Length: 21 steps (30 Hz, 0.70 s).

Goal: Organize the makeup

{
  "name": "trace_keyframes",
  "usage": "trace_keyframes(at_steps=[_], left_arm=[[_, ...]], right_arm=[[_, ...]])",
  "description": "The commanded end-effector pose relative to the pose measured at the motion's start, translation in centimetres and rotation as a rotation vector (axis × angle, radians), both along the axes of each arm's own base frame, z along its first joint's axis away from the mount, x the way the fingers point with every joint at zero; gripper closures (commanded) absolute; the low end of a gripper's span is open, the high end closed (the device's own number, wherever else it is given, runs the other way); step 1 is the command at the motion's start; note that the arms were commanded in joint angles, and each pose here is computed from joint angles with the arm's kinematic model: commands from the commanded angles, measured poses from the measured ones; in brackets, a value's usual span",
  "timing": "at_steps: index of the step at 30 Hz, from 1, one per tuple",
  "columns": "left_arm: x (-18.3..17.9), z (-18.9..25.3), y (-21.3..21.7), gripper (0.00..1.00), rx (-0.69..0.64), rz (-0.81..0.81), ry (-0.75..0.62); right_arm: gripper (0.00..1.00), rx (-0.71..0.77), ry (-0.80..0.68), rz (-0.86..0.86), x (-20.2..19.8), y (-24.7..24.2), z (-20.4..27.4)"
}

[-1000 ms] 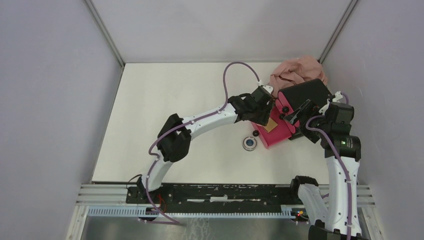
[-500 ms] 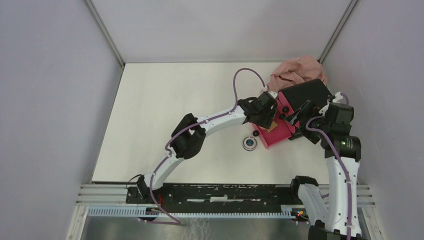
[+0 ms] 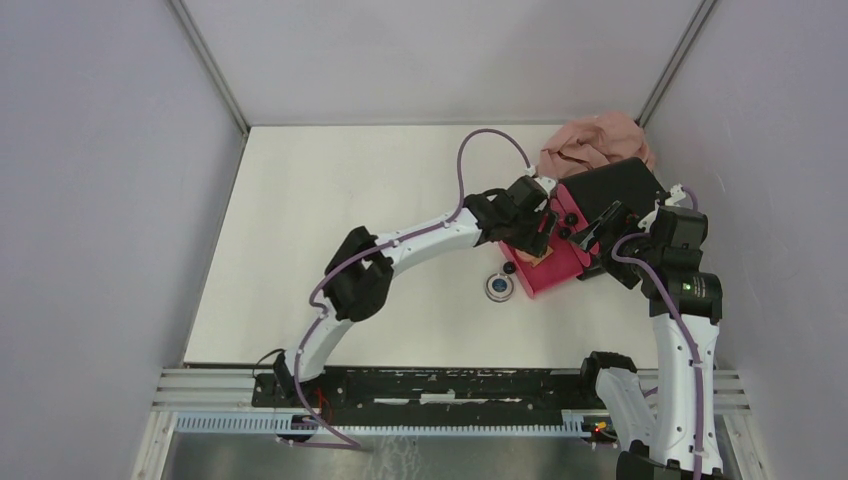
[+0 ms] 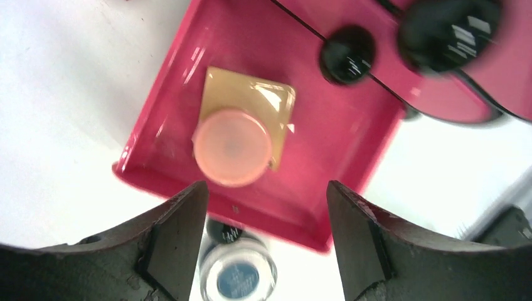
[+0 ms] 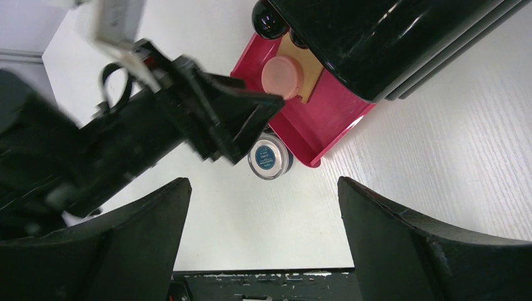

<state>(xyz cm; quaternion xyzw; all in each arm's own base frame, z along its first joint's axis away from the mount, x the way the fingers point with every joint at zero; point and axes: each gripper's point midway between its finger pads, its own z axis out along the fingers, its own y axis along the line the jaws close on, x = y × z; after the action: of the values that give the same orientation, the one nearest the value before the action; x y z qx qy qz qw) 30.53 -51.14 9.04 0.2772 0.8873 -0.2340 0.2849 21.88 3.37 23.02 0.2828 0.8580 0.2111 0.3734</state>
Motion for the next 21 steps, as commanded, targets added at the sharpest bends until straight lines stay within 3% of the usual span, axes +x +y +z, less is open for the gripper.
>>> trace_keyframes(at_steps=[1,4,10,16,21], left_arm=[[-2.3,10.0,0.3,0.24,-0.174,-0.109,-0.126],[-4.3,8.2,2.9,0.23,-0.138,-0.136,-0.125],[-8.5,2.5,6.3,0.10,-0.039,-0.235,-0.092],[-9.0,-0.5,7.7,0.00,0.145,-0.231,-0.191],[-8.9,-1.9,6.9,0.01,0.166,-0.219,-0.177]], right_arm=[[0.06,-0.018,-0.066,0.008,0.6,0.0,1.6],[0.06,-0.021,-0.062,0.009,0.6,-0.1,1.4],[0.06,0.008,-0.053,0.019,1.2,0.3,0.9],[0.06,0.005,-0.055,0.016,1.3,0.2,1.1],[0.06,0.008,-0.057,0.016,1.4,0.2,1.2]])
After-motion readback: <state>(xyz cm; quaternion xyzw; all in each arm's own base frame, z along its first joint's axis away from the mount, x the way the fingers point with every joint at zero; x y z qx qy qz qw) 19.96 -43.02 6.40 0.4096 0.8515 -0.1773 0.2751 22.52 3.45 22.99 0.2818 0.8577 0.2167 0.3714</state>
